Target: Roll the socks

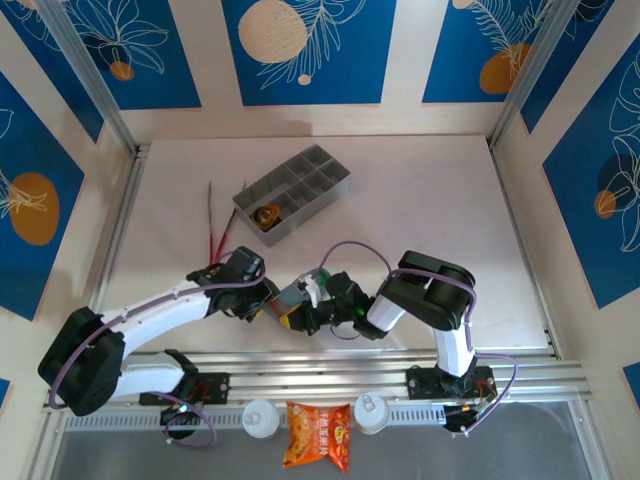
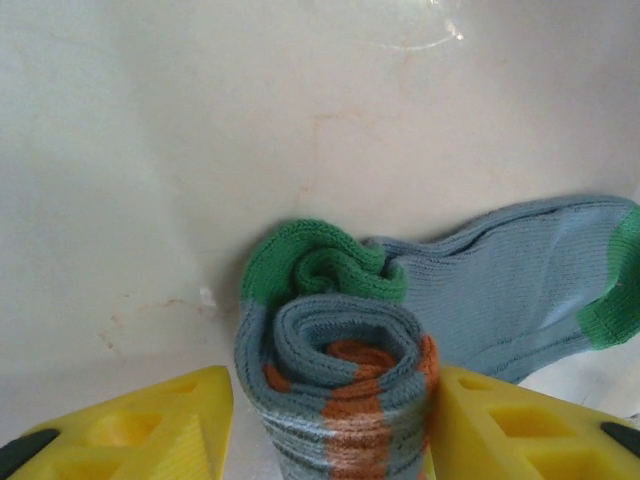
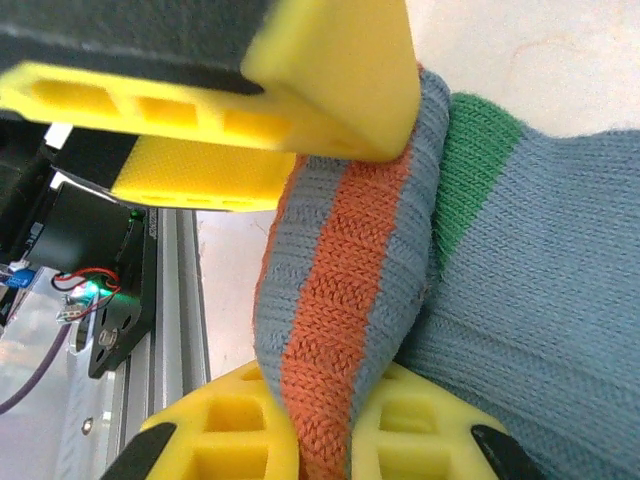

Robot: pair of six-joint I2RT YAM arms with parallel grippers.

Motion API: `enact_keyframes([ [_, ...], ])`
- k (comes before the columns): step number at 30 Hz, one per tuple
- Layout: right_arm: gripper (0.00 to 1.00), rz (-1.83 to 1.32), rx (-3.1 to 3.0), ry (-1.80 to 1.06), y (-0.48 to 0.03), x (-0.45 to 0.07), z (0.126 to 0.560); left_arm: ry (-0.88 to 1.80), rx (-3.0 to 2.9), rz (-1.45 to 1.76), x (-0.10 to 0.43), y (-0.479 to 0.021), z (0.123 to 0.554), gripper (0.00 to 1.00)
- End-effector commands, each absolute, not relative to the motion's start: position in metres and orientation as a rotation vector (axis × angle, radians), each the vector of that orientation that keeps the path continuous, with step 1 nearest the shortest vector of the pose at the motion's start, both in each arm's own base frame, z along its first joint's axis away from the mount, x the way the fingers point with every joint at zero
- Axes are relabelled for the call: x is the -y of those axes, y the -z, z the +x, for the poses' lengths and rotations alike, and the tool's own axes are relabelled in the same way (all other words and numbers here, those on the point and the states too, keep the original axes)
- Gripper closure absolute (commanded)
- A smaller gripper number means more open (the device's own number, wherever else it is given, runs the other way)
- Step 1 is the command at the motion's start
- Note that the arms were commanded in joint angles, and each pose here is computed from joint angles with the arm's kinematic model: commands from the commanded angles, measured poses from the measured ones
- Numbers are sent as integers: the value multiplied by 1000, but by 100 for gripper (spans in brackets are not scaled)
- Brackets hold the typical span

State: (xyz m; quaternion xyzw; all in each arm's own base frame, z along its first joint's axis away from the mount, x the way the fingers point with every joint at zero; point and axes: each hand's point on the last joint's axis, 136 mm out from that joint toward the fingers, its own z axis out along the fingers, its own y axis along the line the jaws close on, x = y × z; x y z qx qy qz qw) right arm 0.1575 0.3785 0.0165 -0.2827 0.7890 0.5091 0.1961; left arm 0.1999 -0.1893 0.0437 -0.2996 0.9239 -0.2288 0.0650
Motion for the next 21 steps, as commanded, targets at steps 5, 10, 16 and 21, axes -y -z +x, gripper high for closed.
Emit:
enact_keyframes([
  [5, 100, -711, -3106, -757, 135, -241, 82, 604, -2928, -784, 205, -14, 191, 56],
  [10, 100, -878, -2992, -573, 120, -246, 106, 464, -3029, -740, 188, 5, 162, 87],
  [16, 98, -1286, -2724, -408, 91, -279, 148, 209, -3116, -774, 157, 15, 135, 100],
  [21, 83, -1538, -2462, -388, 54, -318, 178, 84, -3087, -998, 144, 23, 124, 100],
])
